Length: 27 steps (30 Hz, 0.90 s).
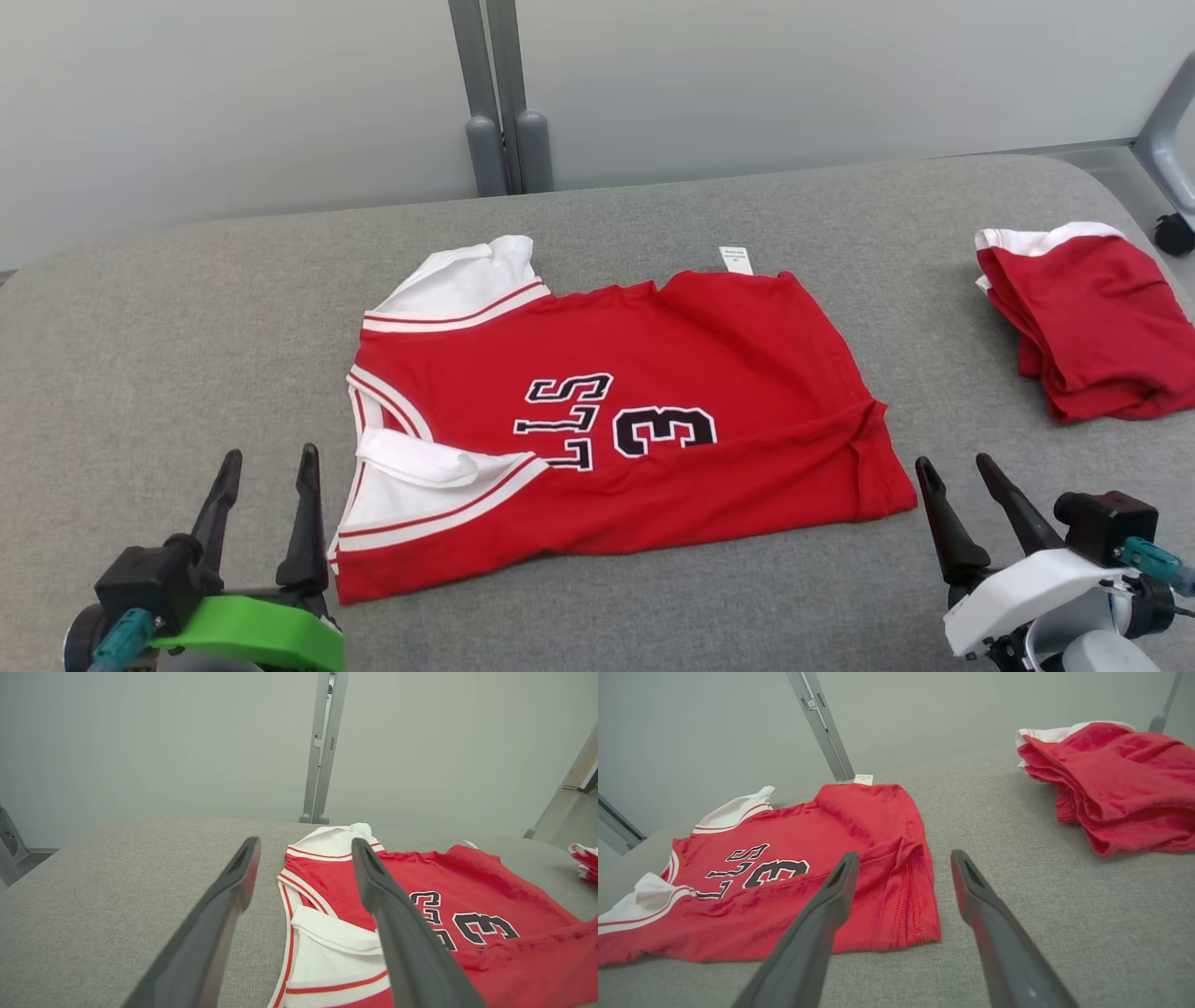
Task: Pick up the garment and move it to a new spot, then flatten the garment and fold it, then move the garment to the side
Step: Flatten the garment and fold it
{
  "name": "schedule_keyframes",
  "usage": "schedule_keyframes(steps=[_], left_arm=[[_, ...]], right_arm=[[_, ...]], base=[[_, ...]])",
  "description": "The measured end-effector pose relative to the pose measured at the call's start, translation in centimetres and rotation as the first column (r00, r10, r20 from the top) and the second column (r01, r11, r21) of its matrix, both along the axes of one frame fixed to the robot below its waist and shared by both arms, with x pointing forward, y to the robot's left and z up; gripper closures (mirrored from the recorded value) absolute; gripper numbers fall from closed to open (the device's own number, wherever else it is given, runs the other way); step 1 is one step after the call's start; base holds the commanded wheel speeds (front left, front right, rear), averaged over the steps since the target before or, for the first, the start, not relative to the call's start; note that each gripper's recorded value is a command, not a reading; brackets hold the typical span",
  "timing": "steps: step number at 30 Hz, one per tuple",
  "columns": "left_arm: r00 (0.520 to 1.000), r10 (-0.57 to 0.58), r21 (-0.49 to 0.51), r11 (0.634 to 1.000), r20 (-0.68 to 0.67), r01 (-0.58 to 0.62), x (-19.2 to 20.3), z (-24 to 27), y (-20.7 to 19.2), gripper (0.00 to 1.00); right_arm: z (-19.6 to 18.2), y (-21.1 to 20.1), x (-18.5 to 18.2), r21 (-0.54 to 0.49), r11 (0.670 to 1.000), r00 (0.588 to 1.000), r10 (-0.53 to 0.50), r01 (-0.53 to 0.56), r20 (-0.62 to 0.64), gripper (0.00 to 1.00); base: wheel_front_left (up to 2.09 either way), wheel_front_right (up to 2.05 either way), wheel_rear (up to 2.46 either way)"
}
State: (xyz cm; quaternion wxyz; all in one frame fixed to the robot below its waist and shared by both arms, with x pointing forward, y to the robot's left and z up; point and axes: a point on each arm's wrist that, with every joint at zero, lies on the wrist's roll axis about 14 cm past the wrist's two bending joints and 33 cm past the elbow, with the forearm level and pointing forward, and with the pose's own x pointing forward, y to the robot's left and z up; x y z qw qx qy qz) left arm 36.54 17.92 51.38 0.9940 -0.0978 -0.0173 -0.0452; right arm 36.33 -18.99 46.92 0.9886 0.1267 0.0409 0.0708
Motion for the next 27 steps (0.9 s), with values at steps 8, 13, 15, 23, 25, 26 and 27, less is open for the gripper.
schedule_keyframes(steps=[8, 13, 15, 23, 25, 26, 27], left_arm=[[0.972, -0.034, 0.032, 0.999, -0.234, 0.042, -1.1, -7.0, 0.0, 0.00], [0.914, -0.092, 0.028, 0.993, -0.395, 0.112, -1.6, -11.0, -0.9, 0.00], [0.896, -0.111, 0.018, 0.991, -0.430, 0.132, -1.5, -11.7, -1.3, 0.00], [0.794, -0.163, -0.008, 0.981, -0.586, 0.195, -2.0, -15.0, -2.5, 0.00], [0.787, -0.162, -0.008, 0.981, -0.595, 0.196, -1.8, -15.2, -2.6, 0.00], [0.783, -0.161, -0.007, 0.981, -0.600, 0.196, -1.7, -15.2, -2.5, 0.42], [0.782, -0.160, -0.009, 0.981, -0.603, 0.194, -1.7, -15.3, -2.5, 0.59]], right_arm=[[-3.4, 0.8, 1.6, -0.035, 0.999, 0.988, 0.003, -0.008, -0.154, 0.00], [-5.5, 1.7, 2.4, -0.053, 0.998, 0.970, 0.018, -0.032, -0.244, 0.00], [-6.2, 1.9, 2.5, -0.059, 0.998, 0.961, 0.021, -0.038, -0.277, 0.00], [-8.8, 2.3, 2.6, -0.079, 0.995, 0.917, 0.031, -0.068, -0.398, 0.00], [-9.0, 2.3, 2.7, -0.081, 0.994, 0.913, 0.034, -0.073, -0.406, 0.00], [-9.1, 2.4, 2.7, -0.082, 0.993, 0.909, 0.039, -0.080, -0.416, 0.28], [-9.1, 2.5, 2.8, -0.085, 0.993, 0.906, 0.042, -0.086, -0.422, 0.53]], base=[[0.00, 0.00, 0.00], [0.00, 0.00, 0.00], [0.00, 0.00, 0.00], [0.00, 0.00, 0.00], [0.00, 0.00, 0.00], [0.00, 0.00, 0.00], [0.00, 0.00, 0.00]])
